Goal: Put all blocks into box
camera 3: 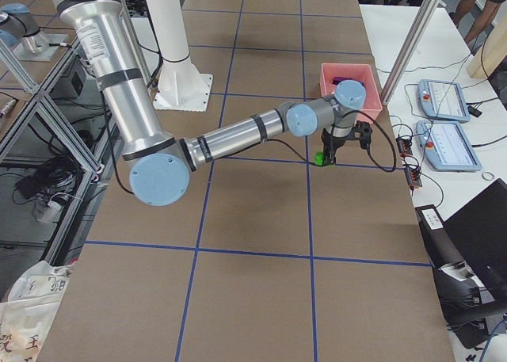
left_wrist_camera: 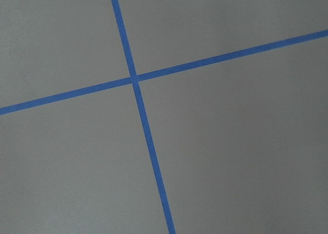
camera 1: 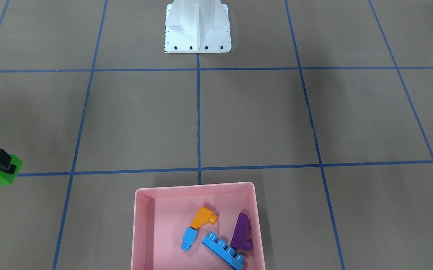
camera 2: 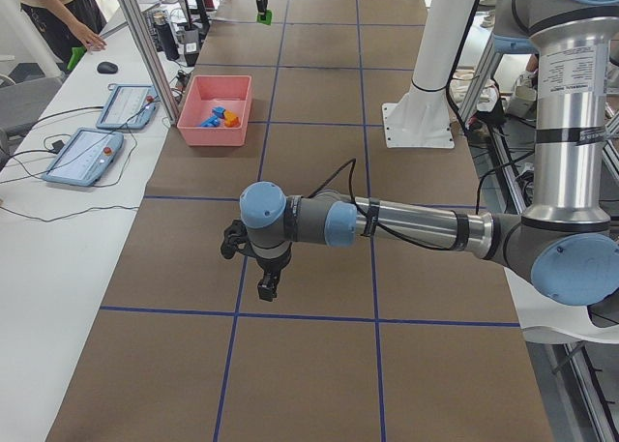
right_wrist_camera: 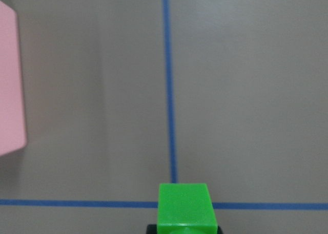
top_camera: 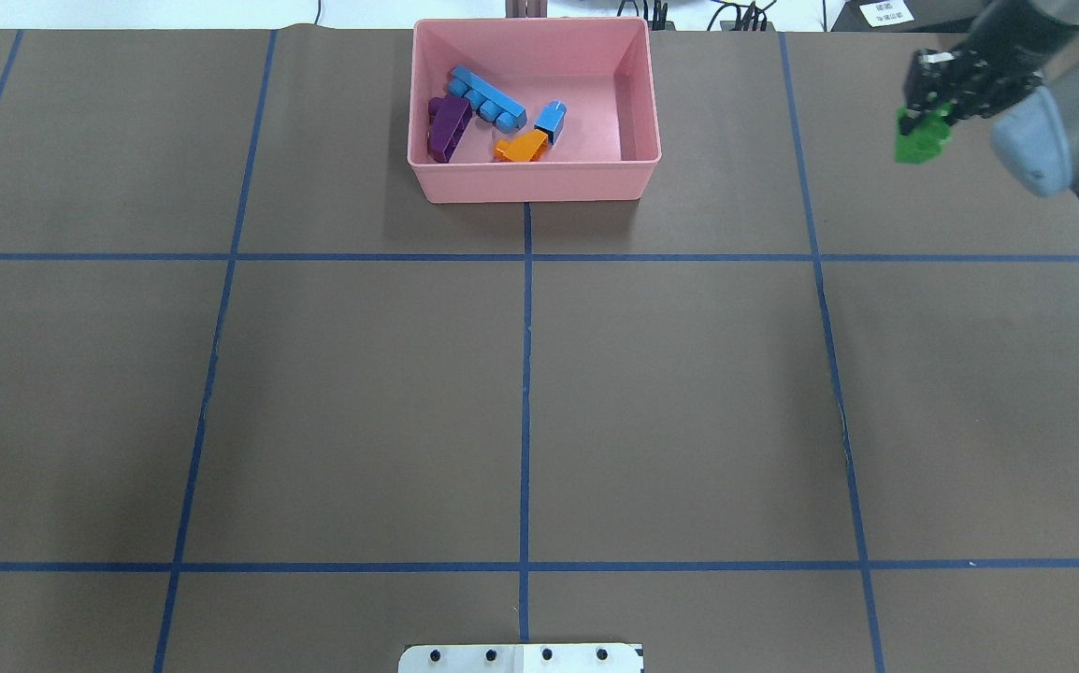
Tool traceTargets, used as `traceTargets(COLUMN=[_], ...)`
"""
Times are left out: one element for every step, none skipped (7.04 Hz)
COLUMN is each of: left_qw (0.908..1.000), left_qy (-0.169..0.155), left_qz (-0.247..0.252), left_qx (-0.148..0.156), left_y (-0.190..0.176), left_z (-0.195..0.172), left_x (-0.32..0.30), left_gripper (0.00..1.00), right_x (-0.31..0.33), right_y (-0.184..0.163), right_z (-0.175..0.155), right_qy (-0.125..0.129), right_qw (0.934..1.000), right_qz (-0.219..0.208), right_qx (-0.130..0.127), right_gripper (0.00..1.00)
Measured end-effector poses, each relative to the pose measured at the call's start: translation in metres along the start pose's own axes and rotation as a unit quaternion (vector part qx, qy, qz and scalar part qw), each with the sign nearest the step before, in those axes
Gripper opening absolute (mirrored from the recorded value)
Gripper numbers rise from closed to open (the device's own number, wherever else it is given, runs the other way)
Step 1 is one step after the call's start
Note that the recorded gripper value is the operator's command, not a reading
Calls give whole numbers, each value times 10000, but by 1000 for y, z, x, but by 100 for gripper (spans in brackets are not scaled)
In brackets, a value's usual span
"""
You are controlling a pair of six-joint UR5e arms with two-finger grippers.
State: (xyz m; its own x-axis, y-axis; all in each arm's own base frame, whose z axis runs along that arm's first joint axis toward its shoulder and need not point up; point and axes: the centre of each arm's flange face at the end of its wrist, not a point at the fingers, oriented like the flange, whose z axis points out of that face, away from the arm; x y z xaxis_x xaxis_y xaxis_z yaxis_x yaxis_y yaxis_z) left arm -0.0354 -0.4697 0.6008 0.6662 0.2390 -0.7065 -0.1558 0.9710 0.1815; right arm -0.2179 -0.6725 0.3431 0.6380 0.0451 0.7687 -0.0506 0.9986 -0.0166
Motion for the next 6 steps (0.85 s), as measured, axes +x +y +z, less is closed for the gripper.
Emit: traceTargets(left_qw=[10000,10000,10000,10000,10000,10000], left_qy=[0,-2,-1,0,0,0], left_qz=[0,5,9,11,12,14], left_qx=[2,7,12,14,15,17], left_y=[0,0,0,0,0,0], left_z=[0,-1,-1,-1,-2,-2], left_x=[0,0,1,1,1,1], left_gripper=[100,100,100,100,100,100], right_x=[-79,-153,-213,-259,-295,-322], right_y=[-25,-47,-61,-66,-65,-59], right_z=[3,5,10,29,52,71], right_qy=[20,61,90,68,57,67], right_qw=[10000,9999,9994,9978,9954,9933], right_qz=[-24,21,133,288,407,477], right_qx=[25,93,298,593,871,1053], right_gripper=[0,0,0,14,99,100])
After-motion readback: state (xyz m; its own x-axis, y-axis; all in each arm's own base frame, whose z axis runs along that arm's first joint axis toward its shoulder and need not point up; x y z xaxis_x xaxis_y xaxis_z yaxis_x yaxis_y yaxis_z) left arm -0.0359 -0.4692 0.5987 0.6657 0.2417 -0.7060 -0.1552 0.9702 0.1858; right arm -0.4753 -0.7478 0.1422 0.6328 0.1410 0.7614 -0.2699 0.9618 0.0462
